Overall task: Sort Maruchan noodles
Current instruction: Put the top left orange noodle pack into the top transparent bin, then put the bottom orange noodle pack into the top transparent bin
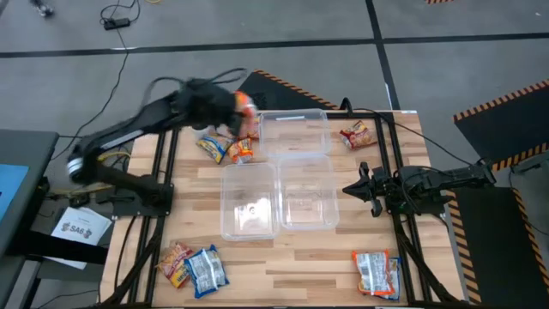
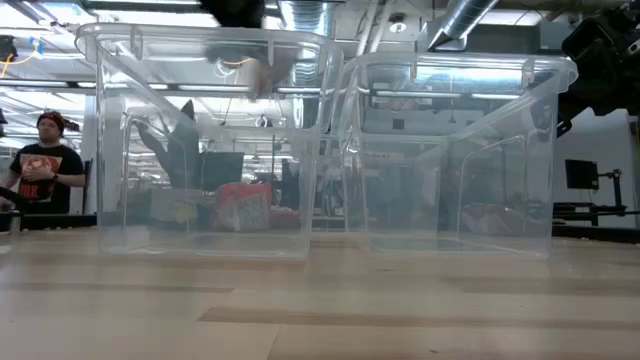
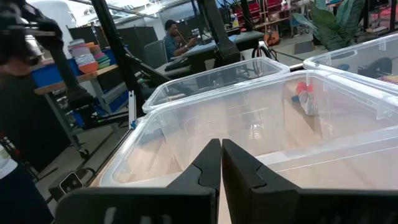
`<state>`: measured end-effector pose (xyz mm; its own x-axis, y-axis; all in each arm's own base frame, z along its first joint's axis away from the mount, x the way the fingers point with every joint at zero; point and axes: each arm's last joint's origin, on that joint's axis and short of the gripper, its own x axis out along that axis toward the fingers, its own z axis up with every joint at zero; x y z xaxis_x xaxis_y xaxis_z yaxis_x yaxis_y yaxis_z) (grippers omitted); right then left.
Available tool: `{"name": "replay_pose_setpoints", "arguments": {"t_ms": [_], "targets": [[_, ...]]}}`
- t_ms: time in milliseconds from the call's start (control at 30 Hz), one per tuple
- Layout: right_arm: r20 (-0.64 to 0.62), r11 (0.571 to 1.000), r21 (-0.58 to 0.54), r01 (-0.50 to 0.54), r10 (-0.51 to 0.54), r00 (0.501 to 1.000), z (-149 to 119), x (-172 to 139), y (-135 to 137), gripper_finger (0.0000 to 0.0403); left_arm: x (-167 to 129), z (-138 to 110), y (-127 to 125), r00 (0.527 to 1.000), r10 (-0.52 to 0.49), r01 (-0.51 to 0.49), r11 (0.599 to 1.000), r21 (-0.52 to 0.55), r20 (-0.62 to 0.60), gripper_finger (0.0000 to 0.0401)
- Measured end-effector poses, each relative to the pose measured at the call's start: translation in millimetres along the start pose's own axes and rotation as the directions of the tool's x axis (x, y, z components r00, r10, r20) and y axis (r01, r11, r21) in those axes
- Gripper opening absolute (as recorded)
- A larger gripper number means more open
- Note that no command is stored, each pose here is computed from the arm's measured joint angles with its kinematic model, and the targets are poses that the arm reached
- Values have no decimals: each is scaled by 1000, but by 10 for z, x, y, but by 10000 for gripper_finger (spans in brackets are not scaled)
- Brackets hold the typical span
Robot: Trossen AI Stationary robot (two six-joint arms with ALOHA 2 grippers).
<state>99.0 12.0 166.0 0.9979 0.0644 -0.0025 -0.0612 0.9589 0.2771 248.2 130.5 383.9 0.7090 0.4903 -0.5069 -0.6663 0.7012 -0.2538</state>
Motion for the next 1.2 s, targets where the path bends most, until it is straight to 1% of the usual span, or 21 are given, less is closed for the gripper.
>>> {"name": "replay_pose_setpoints", "arguments": {"t_ms": [33,133,200,300,433,533,633,733,800,867,967,1067,1100,1133,1167,1200], "targets": [[0,1000,0,0,0,1000,0,0,0,38,147,39,-79,1000,-18,19,999,29,-16,2],[0,1000,0,0,0,1000,0,0,0,38,578,81,-284,997,-33,41,994,102,-74,7],[0,1000,0,0,0,1000,0,0,0,38,834,80,-407,994,-39,55,986,155,-102,21],[0,1000,0,0,0,1000,0,0,0,38,1159,57,-532,991,-31,54,983,177,-134,50],[0,1000,0,0,0,1000,0,0,0,38,1450,-5,-606,980,-32,66,984,168,-196,101],[0,1000,0,0,0,1000,0,0,0,38,1507,8,-632,972,-63,99,983,152,-226,148],[0,1000,0,0,0,1000,0,0,0,38,1443,100,-664,973,-111,139,982,128,-204,193],[0,1000,0,0,0,1000,0,0,0,38,1330,198,-661,972,-141,164,980,110,-187,230],[0,1000,0,0,0,1000,0,0,0,38,1212,275,-645,965,-193,208,976,70,-180,246],[0,1000,0,0,0,1000,0,0,0,38,1069,344,-640,948,-262,274,961,44,-179,253],[1,1000,0,0,0,1000,1,0,0,38,725,469,-692,938,-326,334,941,55,-121,255],[34,1000,8,14,-14,999,30,0,-2,38,231,598,-771,920,-391,392,916,90,-25,256],[73,998,59,14,-19,997,66,-2,1,38,63,623,-788,913,-407,402,909,106,22,256],[133,990,144,-9,-11,991,123,-7,14,38,-93,630,-791,909,-411,402,908,117,69,256],[209,973,227,-39,-9,978,193,-19,28,38,-235,614,-794,902,-415,401,907,126,116,256],[301,950,304,-69,-27,953,276,-42,38,38,-379,588,-787,891,-423,404,905,136,163,256]]}}
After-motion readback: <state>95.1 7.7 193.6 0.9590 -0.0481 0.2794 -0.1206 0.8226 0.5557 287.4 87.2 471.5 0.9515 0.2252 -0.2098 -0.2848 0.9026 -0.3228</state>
